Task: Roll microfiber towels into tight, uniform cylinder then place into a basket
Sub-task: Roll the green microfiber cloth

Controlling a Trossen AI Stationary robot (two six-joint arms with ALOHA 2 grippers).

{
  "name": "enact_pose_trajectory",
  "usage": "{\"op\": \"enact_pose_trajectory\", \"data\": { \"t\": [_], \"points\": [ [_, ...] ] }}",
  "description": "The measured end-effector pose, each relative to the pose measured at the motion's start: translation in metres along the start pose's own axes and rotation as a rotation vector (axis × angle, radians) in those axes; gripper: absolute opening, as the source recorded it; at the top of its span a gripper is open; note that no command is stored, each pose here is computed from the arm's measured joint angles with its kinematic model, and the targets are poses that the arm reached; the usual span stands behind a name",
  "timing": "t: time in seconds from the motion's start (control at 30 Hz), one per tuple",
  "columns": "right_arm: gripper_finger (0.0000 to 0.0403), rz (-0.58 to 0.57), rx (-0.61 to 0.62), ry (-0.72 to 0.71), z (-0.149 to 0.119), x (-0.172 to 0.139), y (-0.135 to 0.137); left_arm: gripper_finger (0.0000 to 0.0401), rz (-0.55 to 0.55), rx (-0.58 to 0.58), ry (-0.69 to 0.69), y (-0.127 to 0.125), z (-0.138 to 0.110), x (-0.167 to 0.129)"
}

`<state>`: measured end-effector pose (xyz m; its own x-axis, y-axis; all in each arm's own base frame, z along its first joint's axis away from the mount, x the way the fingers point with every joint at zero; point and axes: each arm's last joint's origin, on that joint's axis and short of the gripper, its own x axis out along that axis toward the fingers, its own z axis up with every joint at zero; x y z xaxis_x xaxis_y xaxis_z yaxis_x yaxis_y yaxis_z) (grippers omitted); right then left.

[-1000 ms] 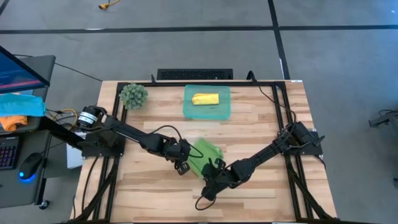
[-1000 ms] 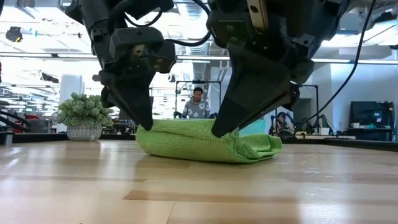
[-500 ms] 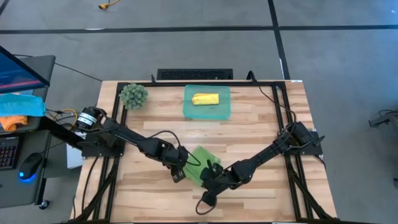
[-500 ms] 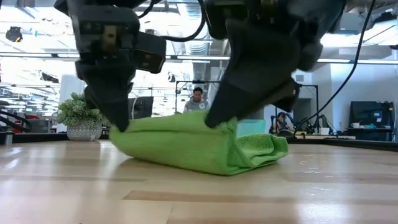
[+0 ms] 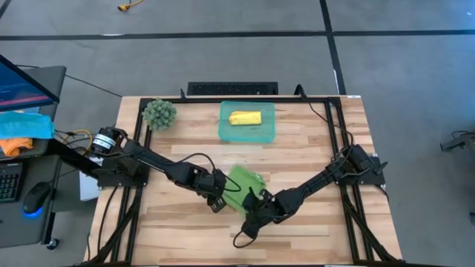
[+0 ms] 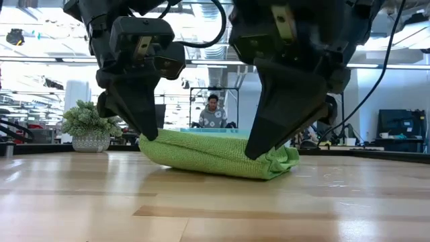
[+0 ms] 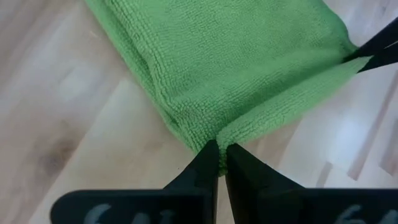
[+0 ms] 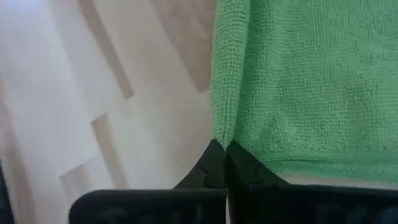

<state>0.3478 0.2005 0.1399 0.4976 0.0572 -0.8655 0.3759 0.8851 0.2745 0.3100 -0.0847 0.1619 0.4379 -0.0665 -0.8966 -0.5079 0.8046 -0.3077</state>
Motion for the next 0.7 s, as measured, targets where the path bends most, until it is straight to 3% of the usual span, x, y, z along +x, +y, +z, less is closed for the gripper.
{"op": "enact_pose_trajectory", "data": {
  "t": [0.33,0.43,0.57,0.7],
  "points": [
    [0.0006,0.093,-0.096,-0.043,-0.001,-0.021,0.033,0.0008,-0.085,0.046,0.100,-0.023,-0.030,-0.003],
    [0.0006,0.002,-0.097,-0.058,0.001,-0.024,0.029,0.0008,-0.046,0.056,0.046,-0.024,-0.032,-0.003],
    [0.0008,-0.137,0.000,-0.031,0.007,-0.017,0.009,0.0007,-0.001,0.034,-0.005,-0.021,-0.029,-0.003],
    [0.0007,-0.160,0.026,0.026,0.012,0.002,-0.005,0.0004,0.009,0.045,-0.010,-0.021,-0.029,-0.003]
  ]
}}
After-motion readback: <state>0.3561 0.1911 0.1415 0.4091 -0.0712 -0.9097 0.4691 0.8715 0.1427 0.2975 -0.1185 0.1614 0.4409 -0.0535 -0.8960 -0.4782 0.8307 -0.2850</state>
